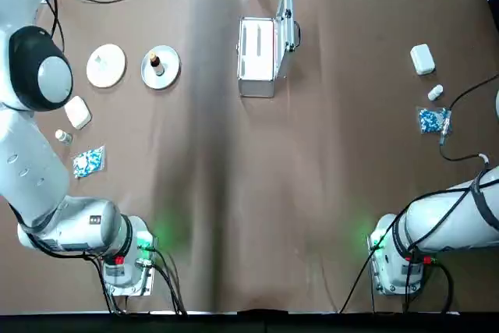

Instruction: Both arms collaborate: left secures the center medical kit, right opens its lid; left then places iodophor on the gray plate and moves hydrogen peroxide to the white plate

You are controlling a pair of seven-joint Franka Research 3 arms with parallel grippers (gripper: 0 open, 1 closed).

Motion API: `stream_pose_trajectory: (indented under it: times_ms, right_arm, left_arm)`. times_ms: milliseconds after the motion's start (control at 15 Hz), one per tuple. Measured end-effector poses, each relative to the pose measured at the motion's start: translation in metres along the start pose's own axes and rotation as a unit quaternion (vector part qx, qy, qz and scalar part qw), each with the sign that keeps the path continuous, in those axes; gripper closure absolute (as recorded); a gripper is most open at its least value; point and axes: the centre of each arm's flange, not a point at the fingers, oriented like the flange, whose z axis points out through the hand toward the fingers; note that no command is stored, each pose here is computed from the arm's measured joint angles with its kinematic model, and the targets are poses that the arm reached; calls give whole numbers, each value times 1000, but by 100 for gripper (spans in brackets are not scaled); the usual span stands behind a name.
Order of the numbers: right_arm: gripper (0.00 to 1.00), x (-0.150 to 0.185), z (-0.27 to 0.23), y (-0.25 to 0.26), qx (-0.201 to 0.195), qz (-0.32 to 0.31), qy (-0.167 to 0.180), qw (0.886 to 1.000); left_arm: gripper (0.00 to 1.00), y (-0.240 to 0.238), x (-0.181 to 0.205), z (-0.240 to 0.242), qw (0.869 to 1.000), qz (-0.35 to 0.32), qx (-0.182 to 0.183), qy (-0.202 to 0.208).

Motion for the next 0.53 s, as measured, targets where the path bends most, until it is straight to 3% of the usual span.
stream_pose_trajectory:
  times_ms: [533]
  right_arm:
    - [1,0,0,0,1,-1,-1,1000]
  left_arm:
    - [0,-10,-21,-53,998,54,-5,37]
